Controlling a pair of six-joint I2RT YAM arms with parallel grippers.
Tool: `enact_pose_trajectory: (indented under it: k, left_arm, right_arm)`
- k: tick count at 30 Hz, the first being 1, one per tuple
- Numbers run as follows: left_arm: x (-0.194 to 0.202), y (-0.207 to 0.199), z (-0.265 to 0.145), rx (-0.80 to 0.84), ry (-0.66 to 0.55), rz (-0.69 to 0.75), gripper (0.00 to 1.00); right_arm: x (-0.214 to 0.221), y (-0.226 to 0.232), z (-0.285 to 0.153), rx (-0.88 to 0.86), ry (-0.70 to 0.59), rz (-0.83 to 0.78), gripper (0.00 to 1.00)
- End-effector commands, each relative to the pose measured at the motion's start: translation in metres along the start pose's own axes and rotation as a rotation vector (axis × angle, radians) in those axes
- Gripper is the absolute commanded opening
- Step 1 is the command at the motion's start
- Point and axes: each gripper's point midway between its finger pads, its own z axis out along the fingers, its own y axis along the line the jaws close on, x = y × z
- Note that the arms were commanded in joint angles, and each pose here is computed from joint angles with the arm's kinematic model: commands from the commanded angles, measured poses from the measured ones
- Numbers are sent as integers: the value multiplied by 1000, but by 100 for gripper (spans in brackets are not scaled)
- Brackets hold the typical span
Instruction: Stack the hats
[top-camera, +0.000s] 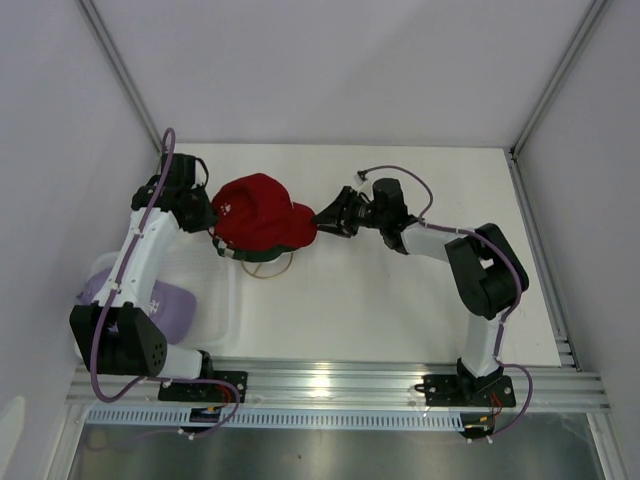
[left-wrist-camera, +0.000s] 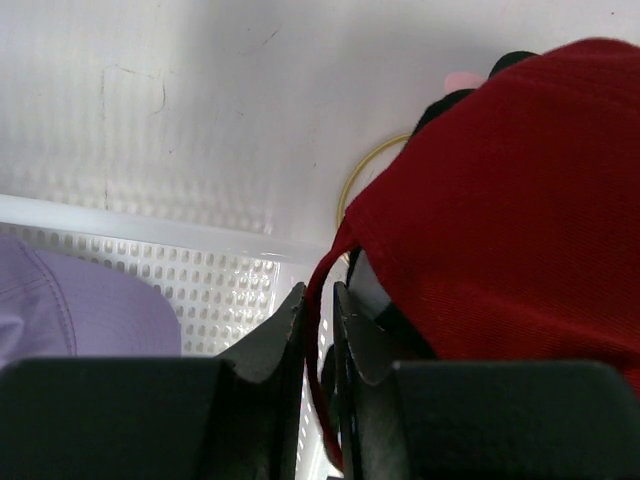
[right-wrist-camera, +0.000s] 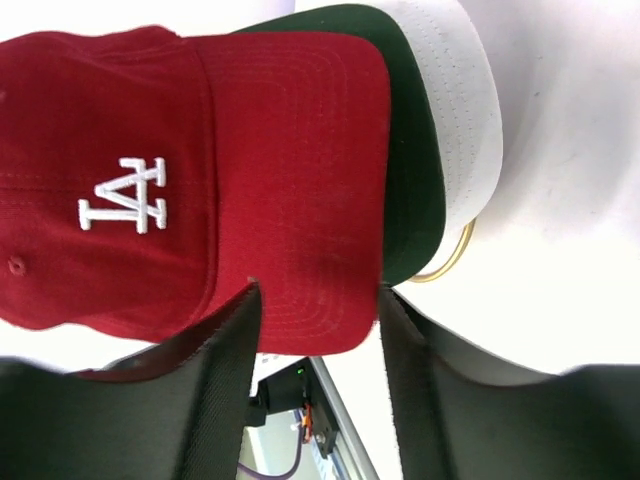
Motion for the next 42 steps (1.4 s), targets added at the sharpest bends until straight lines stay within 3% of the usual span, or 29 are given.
enact_pose_trajectory:
  k: [1, 6, 13, 22, 29, 32, 37, 39, 42]
  left_arm:
    - [-7, -3, -9, 29, -34, 18, 18]
    - [-4, -3, -6, 27, -27, 19, 18]
    - [-1, 0, -3, 12, -19, 18, 17]
    - [7, 9, 0, -24, -10, 21, 16]
    - [10, 13, -1, -33, -16, 33, 17]
    - [9, 12, -2, -28, -19, 34, 17]
    - [8, 8, -5, -5, -27, 39, 17]
    - [8, 5, -6, 14, -33, 40, 17]
    - [11, 0, -6, 49, -32, 40, 17]
  right_arm:
    - [1, 22, 8, -87, 2, -23, 48]
    - [10, 12, 16, -80, 28, -10, 38]
    - [19, -2, 18, -57, 45, -10, 0]
    - [42, -27, 14, -9, 48, -109, 0]
    - [43, -22, 6, -43, 14, -138, 0]
    - [37, -15, -1, -72, -27, -111, 7]
    - [20, -3, -30, -126, -139, -83, 54]
    - [13, 4, -40, -172, -183, -64, 63]
    - [5, 26, -46, -263, -223, -58, 68]
